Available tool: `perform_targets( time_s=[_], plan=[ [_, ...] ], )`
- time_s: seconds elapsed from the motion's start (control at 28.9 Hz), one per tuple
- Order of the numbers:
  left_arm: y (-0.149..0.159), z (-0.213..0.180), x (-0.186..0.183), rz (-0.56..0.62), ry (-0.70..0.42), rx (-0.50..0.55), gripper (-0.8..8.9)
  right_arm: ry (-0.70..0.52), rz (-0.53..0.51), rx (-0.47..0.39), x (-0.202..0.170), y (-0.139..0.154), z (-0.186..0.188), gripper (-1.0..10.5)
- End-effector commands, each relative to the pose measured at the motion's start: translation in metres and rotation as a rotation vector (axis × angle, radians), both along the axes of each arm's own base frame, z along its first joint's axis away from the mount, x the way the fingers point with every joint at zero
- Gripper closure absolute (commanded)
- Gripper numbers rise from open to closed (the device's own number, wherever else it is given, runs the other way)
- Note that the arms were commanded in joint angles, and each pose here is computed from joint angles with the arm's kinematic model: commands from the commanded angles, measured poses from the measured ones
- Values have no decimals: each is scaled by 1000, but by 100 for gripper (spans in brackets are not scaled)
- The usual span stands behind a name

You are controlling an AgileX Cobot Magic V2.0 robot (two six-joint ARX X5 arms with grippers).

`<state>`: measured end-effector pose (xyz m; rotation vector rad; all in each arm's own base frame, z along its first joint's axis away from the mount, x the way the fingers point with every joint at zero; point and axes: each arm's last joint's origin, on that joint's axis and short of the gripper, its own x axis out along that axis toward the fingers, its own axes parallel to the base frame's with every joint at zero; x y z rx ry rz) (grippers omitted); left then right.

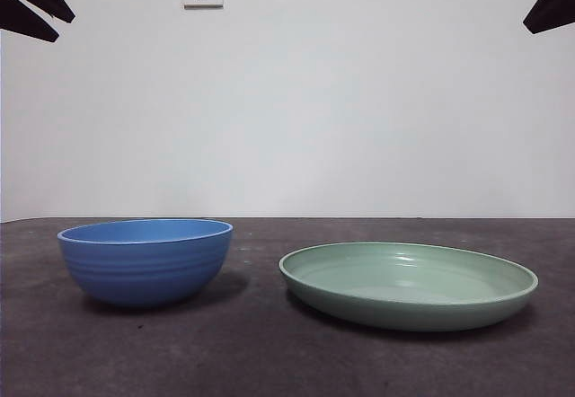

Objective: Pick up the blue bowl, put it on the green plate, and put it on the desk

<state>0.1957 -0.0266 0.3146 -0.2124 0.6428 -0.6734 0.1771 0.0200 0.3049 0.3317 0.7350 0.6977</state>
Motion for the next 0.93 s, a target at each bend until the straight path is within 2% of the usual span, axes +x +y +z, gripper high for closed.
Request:
perform_targets(
  time_s=[0.03, 0.1, 0.17, 0.24, 0.28, 0.62, 0.93],
  plan=[
    [-2, 5, 2, -25, -33, 6, 556, -16, 10, -9, 1, 1, 4, 907],
    [-3, 5, 2, -27, -33, 5, 424, -16, 9, -8, 1, 1, 4, 773],
    [-3, 6, 2, -31, -33, 5, 290, -8, 4, -3, 1, 1, 4, 545],
    [-5, 5, 2, -37, -33, 5, 232, -4, 4, -2, 1, 1, 3, 356],
    [-5, 5, 2, -38, -32, 4, 216, -3, 4, -2, 1, 1, 3, 324],
    [-7, 3, 1, -18, 39, -31, 220, -4, 8, 1, 1, 1, 3, 313],
    [-7, -24, 12, 56, 284, 14, 224, -4, 11, 4, 1, 1, 4, 313]
  ],
)
